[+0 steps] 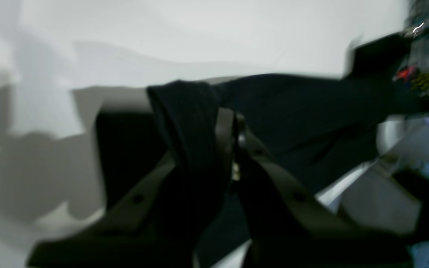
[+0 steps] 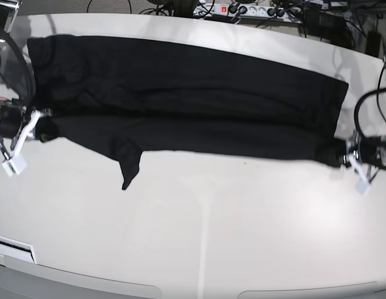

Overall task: Layout the t-shirt on the table in an organized manner, then fold the t-shirt properly
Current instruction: 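Lift the hem corners with both grippers and fold them over onto the collar side, then release and regrasp the folded strip's end with the right gripper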

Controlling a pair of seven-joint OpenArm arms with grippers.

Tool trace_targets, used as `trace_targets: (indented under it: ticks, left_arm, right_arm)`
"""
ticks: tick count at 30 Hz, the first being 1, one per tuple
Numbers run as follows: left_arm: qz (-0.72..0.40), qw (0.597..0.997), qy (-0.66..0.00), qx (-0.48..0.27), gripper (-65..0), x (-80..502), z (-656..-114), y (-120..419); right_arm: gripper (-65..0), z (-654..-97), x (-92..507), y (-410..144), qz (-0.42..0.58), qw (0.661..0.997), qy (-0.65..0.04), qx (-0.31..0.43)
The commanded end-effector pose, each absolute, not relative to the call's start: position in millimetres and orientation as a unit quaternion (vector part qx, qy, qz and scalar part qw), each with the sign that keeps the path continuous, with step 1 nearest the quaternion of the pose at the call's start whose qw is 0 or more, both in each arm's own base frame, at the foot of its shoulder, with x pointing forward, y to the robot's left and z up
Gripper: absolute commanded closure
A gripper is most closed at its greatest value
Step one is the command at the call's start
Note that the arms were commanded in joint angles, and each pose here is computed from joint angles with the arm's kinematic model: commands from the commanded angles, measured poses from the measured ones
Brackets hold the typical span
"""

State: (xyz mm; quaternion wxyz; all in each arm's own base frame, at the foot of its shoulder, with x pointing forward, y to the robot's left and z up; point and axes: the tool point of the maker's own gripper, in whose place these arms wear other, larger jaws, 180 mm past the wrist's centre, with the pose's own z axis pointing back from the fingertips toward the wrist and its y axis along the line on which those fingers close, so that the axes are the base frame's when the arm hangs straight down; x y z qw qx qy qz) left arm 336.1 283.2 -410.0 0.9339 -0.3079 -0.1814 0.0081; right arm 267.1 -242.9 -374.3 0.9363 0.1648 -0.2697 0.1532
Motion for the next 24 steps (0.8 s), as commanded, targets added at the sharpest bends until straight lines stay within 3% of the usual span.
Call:
trace_targets:
  ticks: [1,6,17,18,22,24]
  left_arm:
    - [0.001,0.935,-0.196,-0.297,0.0,341.7,-398.0,296.0]
    - [-0.016,0.947,-0.153,-0.282,0.0,319.6,-416.8,295.0]
    - [-0.012,0.947,-0.169,-0.272,0.0,322.4,-420.6,298.5]
    - [-0.011,0.948,-0.168,-0.271,-3.2,321.0,-421.7,298.7]
    - [-0.004,0.952,-0.148,-0.269,-32.6,302.3,-434.0,301.9]
    - [0.000,0.953,-0.137,-0.269,-36.0,290.8,-442.2,301.8]
  right_arm:
    - [0.0,-363.1,275.0,-250.8,0.160,0.932,-0.290,0.149]
    - [0.0,-367.9,273.5,-257.8,0.161,0.935,-0.290,0.127]
    - [0.0,-380.1,259.6,-260.0,0.160,0.942,-0.268,0.120]
    - [-2.9,-380.1,259.6,-260.1,0.160,0.942,-0.268,0.120]
    - [-33.0,-377.4,260.8,-263.8,0.161,0.943,-0.269,0.114]
    - [-36.4,-371.1,265.8,-268.7,0.149,0.944,-0.275,0.107]
